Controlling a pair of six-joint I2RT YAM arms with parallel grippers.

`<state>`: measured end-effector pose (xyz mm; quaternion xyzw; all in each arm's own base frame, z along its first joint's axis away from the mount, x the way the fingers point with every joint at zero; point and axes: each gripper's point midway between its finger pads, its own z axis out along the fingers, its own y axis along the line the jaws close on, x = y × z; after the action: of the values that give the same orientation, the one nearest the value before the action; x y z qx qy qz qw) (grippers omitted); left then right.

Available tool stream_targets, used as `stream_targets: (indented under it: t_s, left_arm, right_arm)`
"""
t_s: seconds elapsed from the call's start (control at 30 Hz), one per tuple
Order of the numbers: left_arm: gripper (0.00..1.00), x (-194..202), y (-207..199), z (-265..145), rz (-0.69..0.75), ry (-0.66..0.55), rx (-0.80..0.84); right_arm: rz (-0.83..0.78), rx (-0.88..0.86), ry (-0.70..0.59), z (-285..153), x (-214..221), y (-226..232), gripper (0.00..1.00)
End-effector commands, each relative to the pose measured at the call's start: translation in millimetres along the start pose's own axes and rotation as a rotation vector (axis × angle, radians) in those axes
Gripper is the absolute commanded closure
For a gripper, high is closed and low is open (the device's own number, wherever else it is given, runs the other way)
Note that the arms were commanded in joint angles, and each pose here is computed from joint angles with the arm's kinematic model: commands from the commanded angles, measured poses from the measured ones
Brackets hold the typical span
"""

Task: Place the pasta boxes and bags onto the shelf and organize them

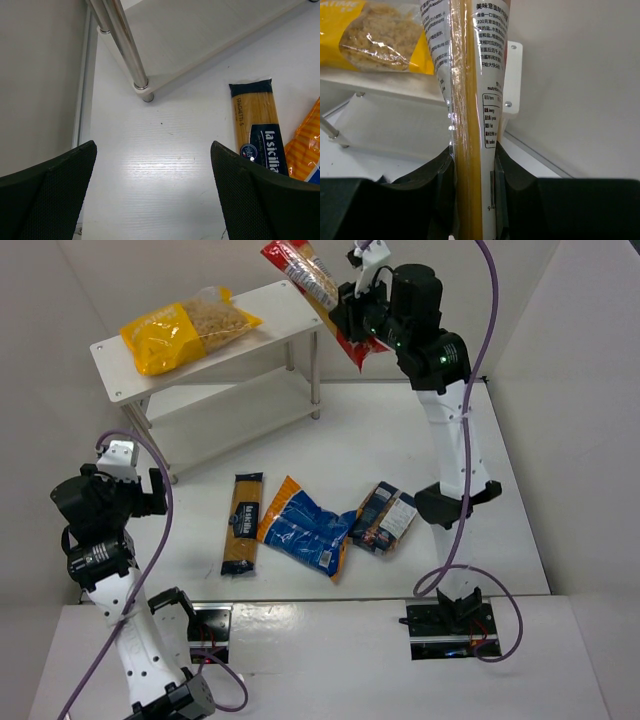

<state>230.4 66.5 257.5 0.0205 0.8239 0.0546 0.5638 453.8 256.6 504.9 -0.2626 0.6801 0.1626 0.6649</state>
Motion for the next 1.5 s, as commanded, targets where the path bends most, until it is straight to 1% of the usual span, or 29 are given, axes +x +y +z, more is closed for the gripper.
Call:
stream_targets:
  t_s: [0.0, 0.1, 0.2, 0.23, 0.27, 0.37, 0.63, 0.73, 0.8, 1.0, 1.03, 1.13, 1.17, 1.47]
  left_arm:
    - [0.00, -6.7, -3.0, -0.8, 0.008, -0.034, 0.018]
    - [0.00, -6.3, -0.9, -1.2, 0.005, -0.033, 0.010]
    - [0.00, -6.3, -0.8, -1.2, 0.005, -0.033, 0.010]
    - [0.00, -6.3, -0.5, -1.2, 0.014, -0.033, 0.010]
    - [0.00, -5.9, 1.7, -1.6, 0.011, -0.032, 0.001]
    - [0.00, -3.8, 1.8, -2.3, 0.003, -0.025, 0.003]
    - [0.00, 0.5, 10.8, -0.7, -0.010, -0.008, -0.021]
    - [0.00, 2.4, 10.6, -1.4, -0.018, -0.003, -0.018]
    - [0.00, 3.7, 11.9, -0.1, -0.017, 0.002, -0.014]
    - [0.00, 5.0, 10.5, -0.6, -0.016, 0.004, -0.002]
    - [0.00, 5.0, 10.5, -0.6, -0.016, 0.004, -0.002]
    - [0.00, 4.8, 10.8, -1.0, -0.019, 0.001, -0.001]
    - [0.00, 5.3, 13.2, -1.6, -0.023, 0.003, -0.010]
    - [0.00, 8.7, 13.9, -3.5, -0.025, 0.010, -0.005]
  right_arm:
    - [0.019, -0.053, -0.160, -15.1, -44.4, 2.0, 1.00]
    - [0.013, -0.062, -0.193, -15.3, -51.9, 3.1, 1.00]
    - [0.024, -0.074, -0.222, -6.6, -54.9, 4.5, 1.00]
    - [0.023, -0.088, -0.219, 3.6, -48.7, 6.2, 1.00]
    - [0.023, -0.089, -0.219, 3.7, -48.7, 6.2, 1.00]
    - [0.026, -0.099, -0.206, 22.0, -36.2, 10.2, 1.00]
    - [0.006, -0.056, -0.283, 40.7, -43.9, 0.3, 1.00]
    - [0.006, -0.046, -0.287, 51.2, -38.2, -2.1, 1.00]
    - [0.001, -0.043, -0.315, 50.3, -45.3, -2.9, 1.00]
    - [-0.063, -0.022, -0.375, 56.5, -55.9, -0.6, 1.00]
    - [-0.071, -0.022, -0.367, 60.8, -51.1, -0.9, 1.00]
    - [-0.111, -0.031, -0.396, 65.5, -55.5, 9.1, 1.00]
    - [-0.119, -0.031, -0.388, 69.8, -50.7, 9.0, 1.00]
    - [-0.197, -0.016, -0.445, 89.8, -47.5, 10.5, 1.00]
